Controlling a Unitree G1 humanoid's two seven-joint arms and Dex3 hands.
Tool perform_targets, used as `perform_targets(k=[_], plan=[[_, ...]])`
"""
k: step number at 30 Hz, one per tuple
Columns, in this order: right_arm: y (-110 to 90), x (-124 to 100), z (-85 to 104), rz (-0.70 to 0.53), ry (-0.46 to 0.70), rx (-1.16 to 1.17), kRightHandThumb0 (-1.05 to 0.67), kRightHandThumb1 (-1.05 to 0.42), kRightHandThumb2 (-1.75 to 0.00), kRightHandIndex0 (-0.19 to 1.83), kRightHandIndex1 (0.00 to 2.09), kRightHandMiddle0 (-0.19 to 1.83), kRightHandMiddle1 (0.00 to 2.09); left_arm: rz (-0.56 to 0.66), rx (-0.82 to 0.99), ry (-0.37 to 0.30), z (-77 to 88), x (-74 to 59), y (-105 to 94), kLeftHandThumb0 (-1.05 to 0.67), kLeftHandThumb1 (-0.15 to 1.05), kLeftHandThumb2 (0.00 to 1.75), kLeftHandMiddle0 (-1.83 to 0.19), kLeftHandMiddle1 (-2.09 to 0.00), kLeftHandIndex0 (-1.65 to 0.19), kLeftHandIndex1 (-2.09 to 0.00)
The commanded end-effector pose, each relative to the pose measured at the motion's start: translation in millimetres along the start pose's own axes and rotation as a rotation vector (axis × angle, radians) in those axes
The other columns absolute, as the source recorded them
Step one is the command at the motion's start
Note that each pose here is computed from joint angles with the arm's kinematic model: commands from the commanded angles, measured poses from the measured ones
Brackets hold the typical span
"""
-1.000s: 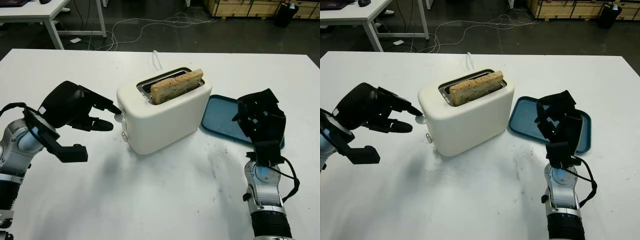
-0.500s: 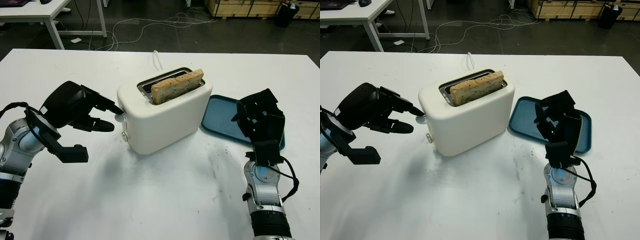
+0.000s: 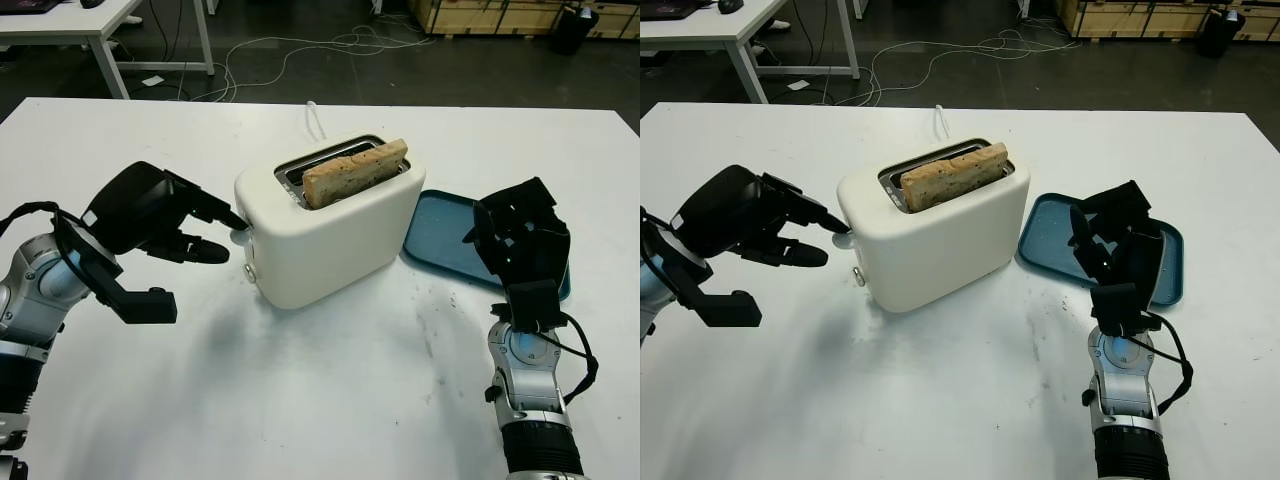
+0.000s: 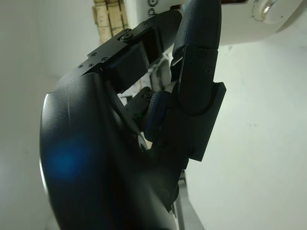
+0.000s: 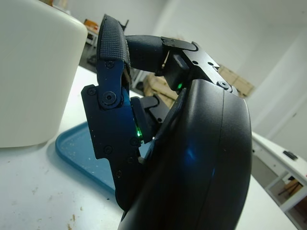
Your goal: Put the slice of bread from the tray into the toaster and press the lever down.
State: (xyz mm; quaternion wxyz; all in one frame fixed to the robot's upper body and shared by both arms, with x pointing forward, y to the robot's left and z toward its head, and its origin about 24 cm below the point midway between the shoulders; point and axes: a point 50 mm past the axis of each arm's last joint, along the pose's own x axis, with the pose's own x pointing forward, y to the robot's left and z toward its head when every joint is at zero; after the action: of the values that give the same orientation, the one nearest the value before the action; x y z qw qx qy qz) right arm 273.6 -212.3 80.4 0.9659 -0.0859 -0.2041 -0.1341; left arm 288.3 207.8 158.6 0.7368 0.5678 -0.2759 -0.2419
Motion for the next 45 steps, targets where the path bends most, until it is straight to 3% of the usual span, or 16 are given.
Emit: perform_targets(k=[1,4,8,10,12,15,17,22,24,28,31,34,36,41,45], plan=[[-2.4,1.8,0.3,-0.011,0.005,0.020,-0.62,-0.92,-0.31,0.88,1.75,0.65,1.53,-0.094,-0.028,-0.019,2.4,1.8,-15.1,-0.81,0.92,0.14,-1.03,-1.62,-1.08,-0.08],[-4.3,2.2,-0.3,-0.008,0.000,0.018,-0.62,-0.92,-0.30,0.88,1.75,0.65,1.58,-0.195,-0.097,-0.015,3.3,0.1,-45.2,-0.77,0.90,0.05,-1.10,-1.46,-1.11,-0.05],[-5.3,2.6,-0.5,-0.009,0.002,0.018,-0.62,-0.92,-0.30,0.89,1.75,0.79,1.15,-0.303,-0.178,0.023,3.8,-4.5,-88.7,-0.79,0.88,0.01,-1.13,-1.44,-1.16,-0.04],[-5.6,2.9,-0.2,-0.010,0.003,0.013,-0.62,-0.92,-0.30,0.90,1.75,0.83,1.10,-0.331,-0.193,0.035,4.1,-7.3,-107.0,-0.77,0.88,0.01,-1.15,-1.45,-1.17,-0.03],[-5.9,3.1,0.1,-0.009,0.000,0.008,-0.61,-0.92,-0.30,0.91,1.75,0.89,0.87,-0.360,-0.209,0.056,3.1,-10.6,-120.6,-0.77,0.89,0.01,-1.14,-1.44,-1.18,-0.02],[-6.9,3.5,0.3,-0.007,-0.005,-0.004,-0.61,-0.92,-0.31,0.92,1.75,0.88,0.94,-0.404,-0.224,0.110,1.1,-18.4,-139.6,-0.74,0.88,0.00,-1.17,-1.32,-1.17,-0.01],[-7.6,4.0,0.3,-0.007,-0.006,-0.009,-0.60,-0.92,-0.31,0.92,1.75,0.80,1.16,-0.420,-0.223,0.130,1.0,-23.0,-148.5,-0.73,0.87,0.00,-1.19,-1.26,-1.18,0.00],[-8.0,5.4,1.2,-0.001,-0.011,-0.021,-0.56,-0.92,-0.32,0.92,1.75,0.99,0.30,-0.430,-0.225,0.157,-0.6,-27.6,-155.0,-0.72,0.87,0.00,-1.18,-1.32,-1.17,0.00],[-7.3,5.5,1.6,0.000,-0.013,-0.010,-0.54,-0.92,-0.32,0.91,1.75,1.12,0.22,-0.423,-0.230,0.160,-1.0,-27.5,-155.8,-0.72,0.87,0.00,-1.18,-1.30,-1.18,0.00],[-6.4,4.5,1.0,0.009,-0.009,0.011,-0.54,-0.92,-0.31,0.91,1.75,1.09,0.38,-0.423,-0.253,0.175,0.6,-26.5,-162.2,-0.72,0.85,0.00,-1.19,-1.30,-1.18,0.00],[-6.5,3.9,-0.4,0.016,-0.001,0.012,-0.54,-0.92,-0.32,0.90,1.75,0.83,1.14,-0.443,-0.283,0.185,3.1,-26.4,-167.8,-0.72,0.84,0.00,-1.20,-1.23,-1.18,0.00],[-6.2,3.7,-0.9,0.027,0.003,0.005,-0.53,-0.92,-0.33,0.88,1.75,0.65,1.61,-0.450,-0.275,0.174,4.1,-26.2,-167.8,-0.72,0.85,0.00,-1.24,-1.09,-1.19,0.00],[-5.3,3.5,-0.4,0.033,0.001,-0.001,-0.52,-0.92,-0.34,0.88,1.75,0.61,1.71,-0.417,-0.268,0.171,3.6,-24.2,-162.7,-0.72,0.85,0.00,-1.26,-1.06,-1.19,0.00],[-1.9,2.5,1.1,0.043,0.006,0.005,-0.51,-0.92,-0.34,0.86,1.75,0.56,1.74,-0.223,-0.300,0.143,5.7,-15.0,-137.6,-0.74,0.86,0.01,-1.21,-1.24,-1.23,-0.01],[0.3,2.1,2.2,0.065,0.005,0.007,-0.51,-0.92,-0.35,0.88,1.75,0.61,1.66,0.032,-0.376,0.132,9.0,-5.8,-106.4,-0.78,0.88,0.01,-1.25,-1.12,-1.31,-0.02]])
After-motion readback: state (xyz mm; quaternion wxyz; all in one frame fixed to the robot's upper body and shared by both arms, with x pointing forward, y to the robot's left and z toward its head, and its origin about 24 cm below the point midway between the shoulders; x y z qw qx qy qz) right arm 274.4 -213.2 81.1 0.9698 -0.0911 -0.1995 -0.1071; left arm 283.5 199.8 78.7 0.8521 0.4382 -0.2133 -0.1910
